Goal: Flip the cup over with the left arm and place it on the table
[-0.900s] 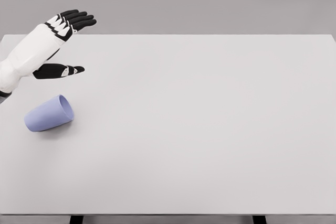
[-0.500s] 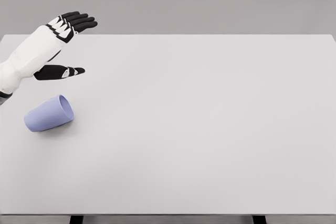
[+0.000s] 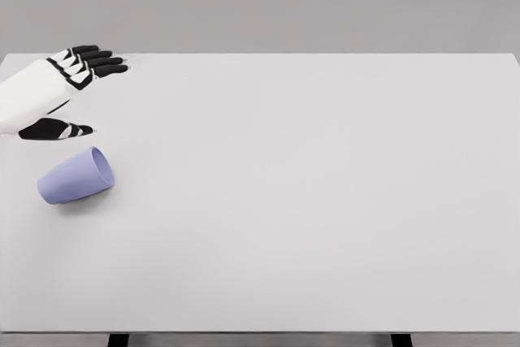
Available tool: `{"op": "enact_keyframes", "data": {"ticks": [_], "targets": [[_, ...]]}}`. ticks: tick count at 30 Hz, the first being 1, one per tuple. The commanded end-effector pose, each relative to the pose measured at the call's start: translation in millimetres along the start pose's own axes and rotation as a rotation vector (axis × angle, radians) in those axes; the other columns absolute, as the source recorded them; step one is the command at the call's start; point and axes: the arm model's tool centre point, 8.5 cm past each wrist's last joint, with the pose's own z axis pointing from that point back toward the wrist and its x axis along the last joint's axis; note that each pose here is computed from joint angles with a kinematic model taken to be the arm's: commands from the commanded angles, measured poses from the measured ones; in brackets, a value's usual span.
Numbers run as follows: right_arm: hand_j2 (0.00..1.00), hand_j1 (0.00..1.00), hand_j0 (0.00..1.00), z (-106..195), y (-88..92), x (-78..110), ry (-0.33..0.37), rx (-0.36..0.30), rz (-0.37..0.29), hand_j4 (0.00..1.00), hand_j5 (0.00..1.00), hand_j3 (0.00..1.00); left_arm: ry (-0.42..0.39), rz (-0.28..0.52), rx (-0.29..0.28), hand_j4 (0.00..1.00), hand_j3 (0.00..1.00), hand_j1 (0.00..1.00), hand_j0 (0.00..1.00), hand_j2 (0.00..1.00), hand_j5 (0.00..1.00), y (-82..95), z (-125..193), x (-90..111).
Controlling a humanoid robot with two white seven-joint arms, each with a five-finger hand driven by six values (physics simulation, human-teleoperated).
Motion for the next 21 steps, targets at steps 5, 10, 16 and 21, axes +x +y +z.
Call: {"op": "enact_keyframes", "data": {"ticks": [5,10,16,21], "targets": [[1.0,1.0,1.0,0,-0.4,-0.4,0.0,-0.001,-0.001,1.0,1.0,1.0,0.031,-0.101,-0.103,1.0,1.0,1.0,1.0,1.0,1.0,28.5,23,-12],[1.0,1.0,1.0,0,0.0,-0.1,0.0,0.0,-0.001,1.0,1.0,1.0,0.052,-0.079,-0.123,1.0,1.0,1.0,1.0,1.0,1.0,34.9,34,-18],[1.0,1.0,1.0,0,0.1,0.4,-0.001,0.0,-0.001,1.0,1.0,1.0,0.079,0.209,-0.125,1.0,1.0,1.0,1.0,1.0,1.0,-2.3,44,-21],[1.0,1.0,1.0,0,0.0,-0.1,0.0,0.0,-0.001,1.0,1.0,1.0,0.088,0.259,-0.206,1.0,1.0,1.0,1.0,1.0,1.0,-2.1,55,-21]]}}
